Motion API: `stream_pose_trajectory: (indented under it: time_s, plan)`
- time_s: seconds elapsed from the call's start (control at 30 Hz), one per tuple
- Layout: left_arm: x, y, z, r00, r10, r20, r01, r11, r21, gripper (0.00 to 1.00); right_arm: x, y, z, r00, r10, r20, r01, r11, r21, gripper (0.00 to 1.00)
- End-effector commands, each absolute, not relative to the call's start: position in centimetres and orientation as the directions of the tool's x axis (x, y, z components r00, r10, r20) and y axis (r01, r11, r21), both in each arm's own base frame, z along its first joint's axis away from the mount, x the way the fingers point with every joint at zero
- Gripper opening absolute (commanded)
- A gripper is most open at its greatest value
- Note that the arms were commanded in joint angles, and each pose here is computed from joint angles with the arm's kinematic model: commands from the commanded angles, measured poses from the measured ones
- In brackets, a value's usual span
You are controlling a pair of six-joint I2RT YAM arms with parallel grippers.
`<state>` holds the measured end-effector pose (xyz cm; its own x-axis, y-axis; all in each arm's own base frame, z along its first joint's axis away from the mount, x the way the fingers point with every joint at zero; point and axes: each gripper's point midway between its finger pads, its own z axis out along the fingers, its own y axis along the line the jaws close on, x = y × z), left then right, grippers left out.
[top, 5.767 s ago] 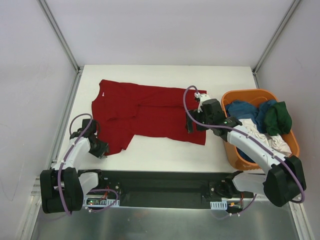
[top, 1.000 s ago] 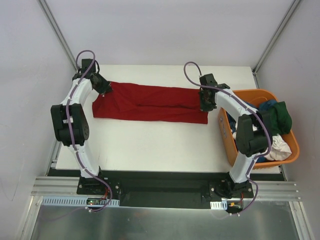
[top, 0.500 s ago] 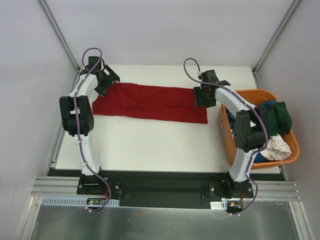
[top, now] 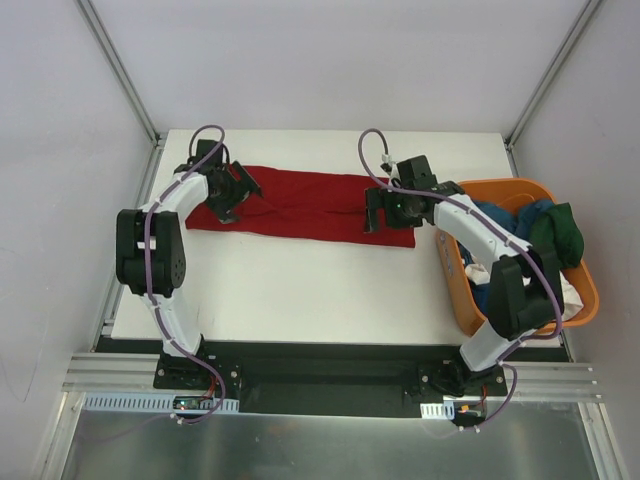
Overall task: Fold and stack the t-shirts
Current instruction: Fold the tshirt
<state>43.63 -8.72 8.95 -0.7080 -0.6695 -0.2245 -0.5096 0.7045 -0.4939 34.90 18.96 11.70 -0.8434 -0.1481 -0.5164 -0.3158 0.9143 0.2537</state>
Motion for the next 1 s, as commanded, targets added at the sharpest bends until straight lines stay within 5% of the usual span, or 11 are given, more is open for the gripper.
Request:
stream_pose_trajectory:
  time_s: [0.0,0.33,0.6,0.77,0.97]
  plan:
    - [42.6,-8.1,8.7,-0.677,-0.705,-0.211,-0.555,0.678,-0.481,0.80,33.2,18.5,12.9,-0.837,-0.125,-0.533,-0.314,0.907,0.282,0.97]
    - [44.3,-7.9,6.1,-0.689,-0.697,-0.200,-0.572,0.692,-0.441,0.35,31.2,16.6,13.3,-0.831,-0.132,-0.540,-0.296,0.928,0.227,0.97]
    - [44.7,-7.1,5.9,-0.675,-0.700,-0.232,-0.582,0.699,-0.414,0.36,31.1,15.5,13.1,-0.833,-0.139,-0.536,-0.276,0.944,0.184,0.97]
    - [45.7,-7.3,5.5,-0.693,-0.681,-0.237,-0.561,0.716,-0.416,0.00,31.4,15.2,13.2,-0.829,-0.139,-0.542,-0.268,0.949,0.167,0.97]
    - [46.7,-7.4,6.5,-0.705,-0.651,-0.282,-0.519,0.744,-0.420,0.00,31.3,14.5,13.2,-0.826,-0.147,-0.545,-0.258,0.957,0.133,0.97]
